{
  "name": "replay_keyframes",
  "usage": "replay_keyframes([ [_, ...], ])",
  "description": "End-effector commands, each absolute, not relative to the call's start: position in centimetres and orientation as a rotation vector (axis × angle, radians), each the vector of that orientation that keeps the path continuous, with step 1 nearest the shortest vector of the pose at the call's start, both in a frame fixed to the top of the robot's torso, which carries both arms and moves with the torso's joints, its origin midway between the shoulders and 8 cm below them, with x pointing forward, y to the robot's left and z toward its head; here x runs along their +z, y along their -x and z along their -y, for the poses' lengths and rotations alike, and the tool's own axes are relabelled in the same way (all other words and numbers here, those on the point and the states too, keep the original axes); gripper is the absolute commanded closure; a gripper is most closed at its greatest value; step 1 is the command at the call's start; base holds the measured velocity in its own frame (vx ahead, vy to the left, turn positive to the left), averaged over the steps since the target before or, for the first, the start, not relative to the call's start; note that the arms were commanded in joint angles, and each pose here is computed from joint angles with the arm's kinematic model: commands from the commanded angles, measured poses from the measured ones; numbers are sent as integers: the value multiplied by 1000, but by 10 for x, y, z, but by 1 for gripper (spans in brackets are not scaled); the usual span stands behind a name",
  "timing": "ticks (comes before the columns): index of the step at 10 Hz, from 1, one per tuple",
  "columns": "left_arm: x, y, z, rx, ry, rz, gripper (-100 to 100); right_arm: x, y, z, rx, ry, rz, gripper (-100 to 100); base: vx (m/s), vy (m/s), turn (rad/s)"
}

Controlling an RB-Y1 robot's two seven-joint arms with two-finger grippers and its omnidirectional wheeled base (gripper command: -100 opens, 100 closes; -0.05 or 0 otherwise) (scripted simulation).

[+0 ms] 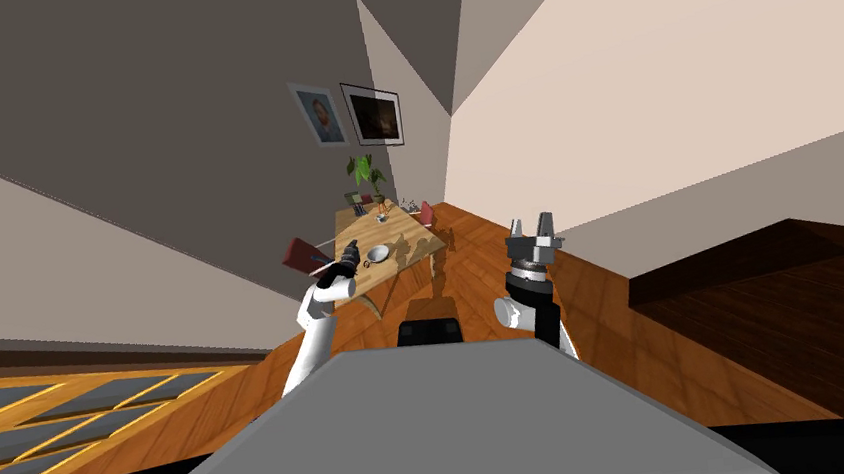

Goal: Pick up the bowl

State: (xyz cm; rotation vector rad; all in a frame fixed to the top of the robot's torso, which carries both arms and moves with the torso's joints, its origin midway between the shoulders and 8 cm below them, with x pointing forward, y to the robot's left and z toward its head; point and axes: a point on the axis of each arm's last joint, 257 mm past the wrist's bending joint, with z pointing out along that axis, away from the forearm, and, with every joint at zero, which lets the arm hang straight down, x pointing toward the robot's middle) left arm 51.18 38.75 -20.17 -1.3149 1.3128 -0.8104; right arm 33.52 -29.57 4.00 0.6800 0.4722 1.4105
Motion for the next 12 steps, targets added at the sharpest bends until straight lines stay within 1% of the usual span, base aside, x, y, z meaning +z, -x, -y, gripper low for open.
replay_keyframes([
  [1, -215, -513, -399, -775, 1368, -1332, -100, 40, -335, 296, 1410, -680, -472, 0, 11, -11, -48],
  [6, -251, -508, -416, -682, 1501, -1395, -100, 40, -335, 296, 1410, -680, -472, 0, 20, -6, -41],
  [12, -293, -495, -438, -561, 1667, -1460, -100, 40, -335, 296, 1410, -680, -472, 0, 40, -10, -40],
])
